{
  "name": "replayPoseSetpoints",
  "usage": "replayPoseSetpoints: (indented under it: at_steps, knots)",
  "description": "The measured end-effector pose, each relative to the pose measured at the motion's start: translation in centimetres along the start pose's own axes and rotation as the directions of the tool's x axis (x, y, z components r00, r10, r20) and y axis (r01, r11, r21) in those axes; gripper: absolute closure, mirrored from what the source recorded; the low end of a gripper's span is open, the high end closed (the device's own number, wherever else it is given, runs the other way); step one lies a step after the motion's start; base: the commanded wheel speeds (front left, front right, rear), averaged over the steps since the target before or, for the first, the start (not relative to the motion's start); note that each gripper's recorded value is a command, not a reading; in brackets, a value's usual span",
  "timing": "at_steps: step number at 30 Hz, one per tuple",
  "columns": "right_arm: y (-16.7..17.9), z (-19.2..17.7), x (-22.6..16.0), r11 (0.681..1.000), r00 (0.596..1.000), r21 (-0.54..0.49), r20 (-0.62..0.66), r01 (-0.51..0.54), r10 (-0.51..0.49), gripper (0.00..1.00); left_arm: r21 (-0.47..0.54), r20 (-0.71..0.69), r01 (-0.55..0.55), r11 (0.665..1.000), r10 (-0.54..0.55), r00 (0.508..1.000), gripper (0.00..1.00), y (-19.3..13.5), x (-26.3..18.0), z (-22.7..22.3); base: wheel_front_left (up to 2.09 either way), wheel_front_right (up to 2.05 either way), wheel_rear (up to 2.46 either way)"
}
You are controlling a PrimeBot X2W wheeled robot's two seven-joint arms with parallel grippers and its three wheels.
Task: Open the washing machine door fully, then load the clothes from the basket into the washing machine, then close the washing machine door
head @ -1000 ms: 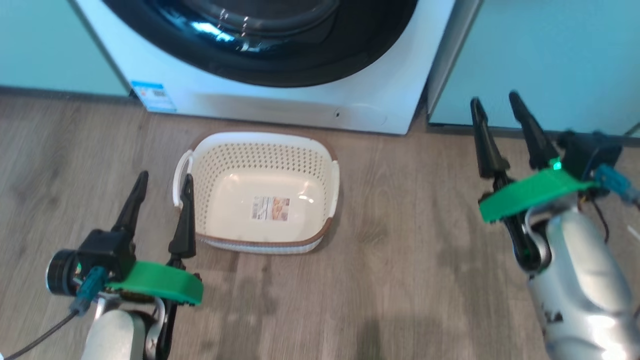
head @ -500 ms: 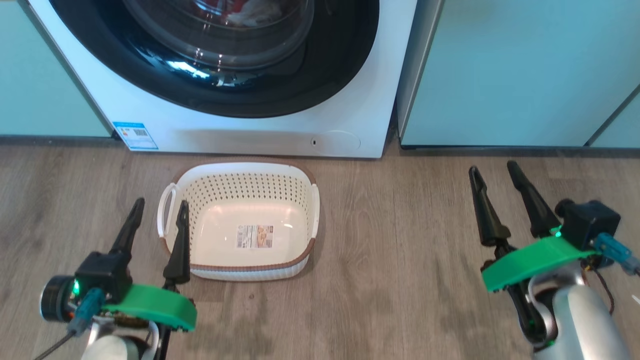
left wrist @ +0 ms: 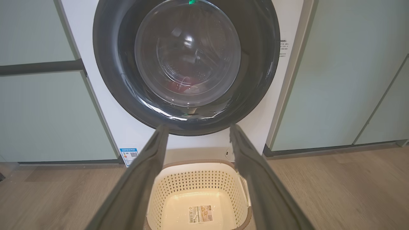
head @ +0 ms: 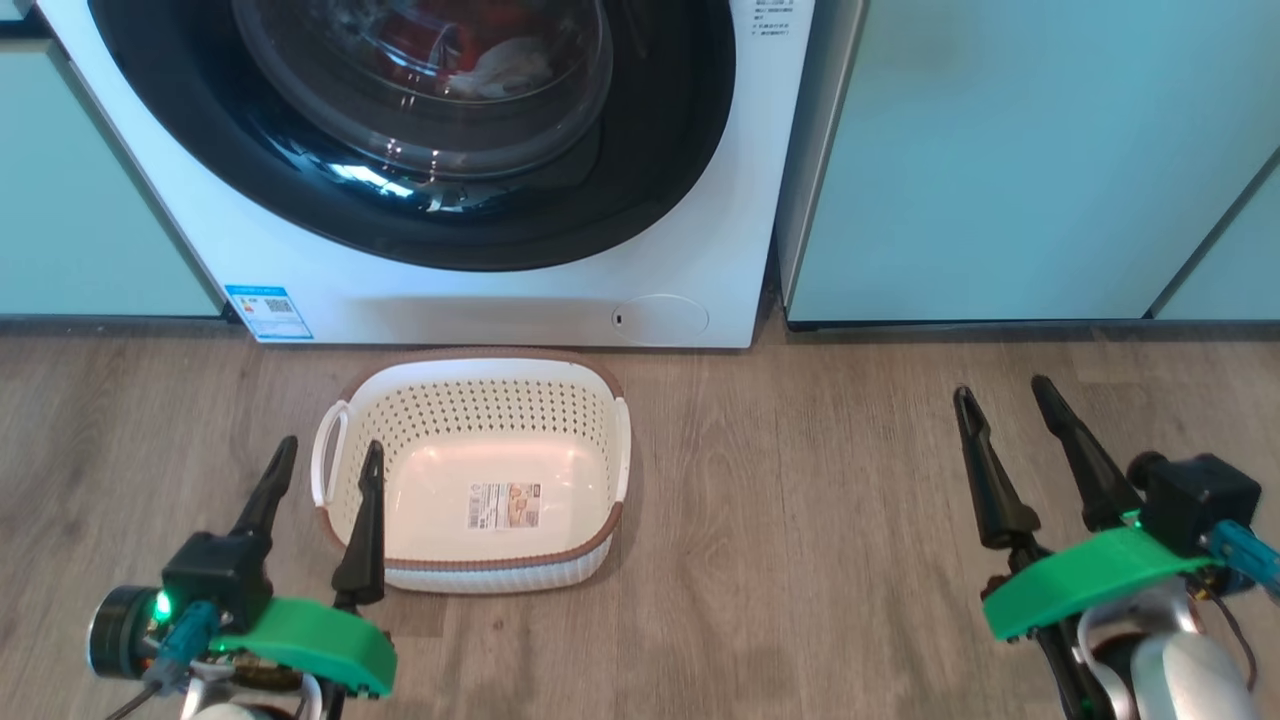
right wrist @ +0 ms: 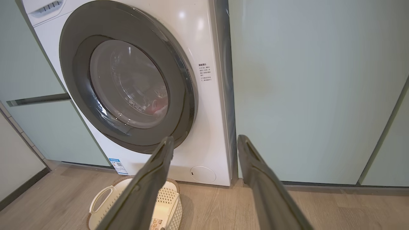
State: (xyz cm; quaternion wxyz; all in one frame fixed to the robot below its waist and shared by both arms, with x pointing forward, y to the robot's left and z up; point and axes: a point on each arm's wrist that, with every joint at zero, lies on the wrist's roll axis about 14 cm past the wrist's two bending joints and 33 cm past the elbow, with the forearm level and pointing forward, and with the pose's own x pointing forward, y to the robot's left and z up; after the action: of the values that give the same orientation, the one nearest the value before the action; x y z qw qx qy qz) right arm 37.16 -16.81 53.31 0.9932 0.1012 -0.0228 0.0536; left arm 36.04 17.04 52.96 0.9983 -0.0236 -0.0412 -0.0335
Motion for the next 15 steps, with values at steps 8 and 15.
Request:
replayPoseSetpoints:
  at_steps: [8,15]
  knots:
    - [-0.44,0.07,-0.60,1.000,1.000,0.003,-0.002,0.017,-0.017,0.00,0.006,-0.010,0.005,1.000,-0.005,1.000,0.00,-0.12,-0.25,-0.21,0.00,0.00,0.00]
    - [-0.49,0.10,-0.53,1.000,1.000,0.012,0.000,0.019,-0.019,0.00,0.008,-0.015,-0.002,1.000,0.003,1.000,0.00,0.05,-0.32,-0.36,0.00,0.00,0.00]
